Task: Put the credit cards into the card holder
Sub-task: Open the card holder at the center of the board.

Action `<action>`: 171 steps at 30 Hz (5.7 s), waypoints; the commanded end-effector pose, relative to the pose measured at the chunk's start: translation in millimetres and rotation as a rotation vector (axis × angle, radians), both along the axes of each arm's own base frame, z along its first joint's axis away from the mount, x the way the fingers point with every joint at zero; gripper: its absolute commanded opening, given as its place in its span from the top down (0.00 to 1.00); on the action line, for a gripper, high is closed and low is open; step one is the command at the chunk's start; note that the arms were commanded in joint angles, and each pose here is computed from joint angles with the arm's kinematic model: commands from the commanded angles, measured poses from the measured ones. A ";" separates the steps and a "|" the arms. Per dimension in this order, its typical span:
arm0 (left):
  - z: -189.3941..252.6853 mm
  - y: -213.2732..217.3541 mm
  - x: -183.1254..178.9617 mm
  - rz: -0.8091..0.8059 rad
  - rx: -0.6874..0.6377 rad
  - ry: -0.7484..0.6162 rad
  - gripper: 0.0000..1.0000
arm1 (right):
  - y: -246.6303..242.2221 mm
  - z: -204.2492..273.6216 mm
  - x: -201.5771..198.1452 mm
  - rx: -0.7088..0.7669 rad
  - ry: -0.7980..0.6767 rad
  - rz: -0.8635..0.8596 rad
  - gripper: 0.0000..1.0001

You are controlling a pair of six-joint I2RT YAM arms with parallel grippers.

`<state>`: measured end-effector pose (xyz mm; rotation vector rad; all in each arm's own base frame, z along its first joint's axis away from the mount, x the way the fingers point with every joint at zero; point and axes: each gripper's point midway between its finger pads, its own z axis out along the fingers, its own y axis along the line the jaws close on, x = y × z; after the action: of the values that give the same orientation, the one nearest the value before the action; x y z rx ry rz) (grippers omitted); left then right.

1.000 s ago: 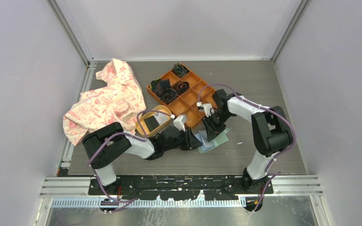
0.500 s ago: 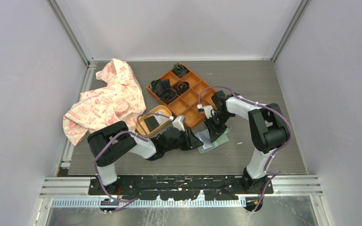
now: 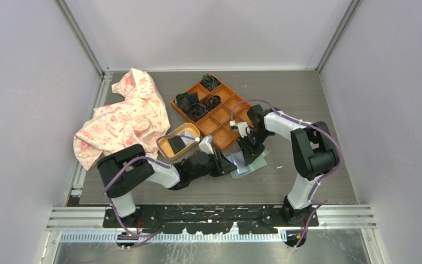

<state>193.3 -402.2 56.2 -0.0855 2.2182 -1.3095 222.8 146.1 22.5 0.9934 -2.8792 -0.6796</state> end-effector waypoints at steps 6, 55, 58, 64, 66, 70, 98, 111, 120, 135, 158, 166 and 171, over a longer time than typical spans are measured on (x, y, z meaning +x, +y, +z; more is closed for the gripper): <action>32.1 -1.3 10.3 0.083 -0.067 -0.023 0.59 | -4.6 31.4 26.4 0.010 -0.222 -0.013 0.79; 13.1 -47.9 34.5 0.035 -0.109 0.007 0.57 | 3.8 5.5 13.2 -0.014 -0.049 -0.017 0.85; 13.1 -47.9 40.1 0.035 -0.113 -0.022 0.56 | 1.3 18.2 21.4 0.021 -0.088 -0.057 0.77; 16.0 -52.6 53.1 0.025 -0.150 -0.079 0.56 | -11.4 41.8 38.7 0.054 -0.195 -0.136 0.73; 17.7 -56.2 56.6 0.019 -0.164 -0.094 0.56 | -16.9 48.2 43.9 0.054 -0.232 -0.158 0.73; 21.1 -61.3 63.0 0.011 -0.190 -0.121 0.56 | -25.4 61.7 50.3 0.076 -0.288 -0.196 0.71; 21.3 -66.0 70.8 0.001 -0.263 -0.065 0.56 | -38.0 57.3 47.9 0.071 -1.149 0.606 0.01; 20.7 -66.5 72.0 -0.003 -0.271 -0.060 0.56 | -36.1 44.1 63.1 -0.066 -1.153 0.633 0.02; 21.8 -67.3 71.3 -0.012 -0.275 -0.054 0.53 | -38.3 58.4 74.8 -0.078 -1.201 0.493 0.07; 23.2 -63.0 71.5 -0.014 -0.290 -0.064 0.50 | -45.4 67.6 90.1 -0.096 -1.183 0.294 0.15; 62.5 -25.0 42.3 -0.058 -0.050 -0.268 0.56 | -10.0 96.4 70.7 0.259 -0.643 -0.062 0.36; 80.8 73.1 33.2 -0.054 0.360 -0.506 0.49 | -18.9 56.3 84.0 0.130 -0.399 -0.148 0.54; 122.2 132.8 32.4 0.023 0.421 -0.567 0.10 | -21.5 55.5 88.3 0.114 -0.395 -0.147 0.53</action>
<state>220.9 -327.2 176.8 0.3192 1.9109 -0.9597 299.9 124.8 57.7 1.0437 -3.2779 -0.7474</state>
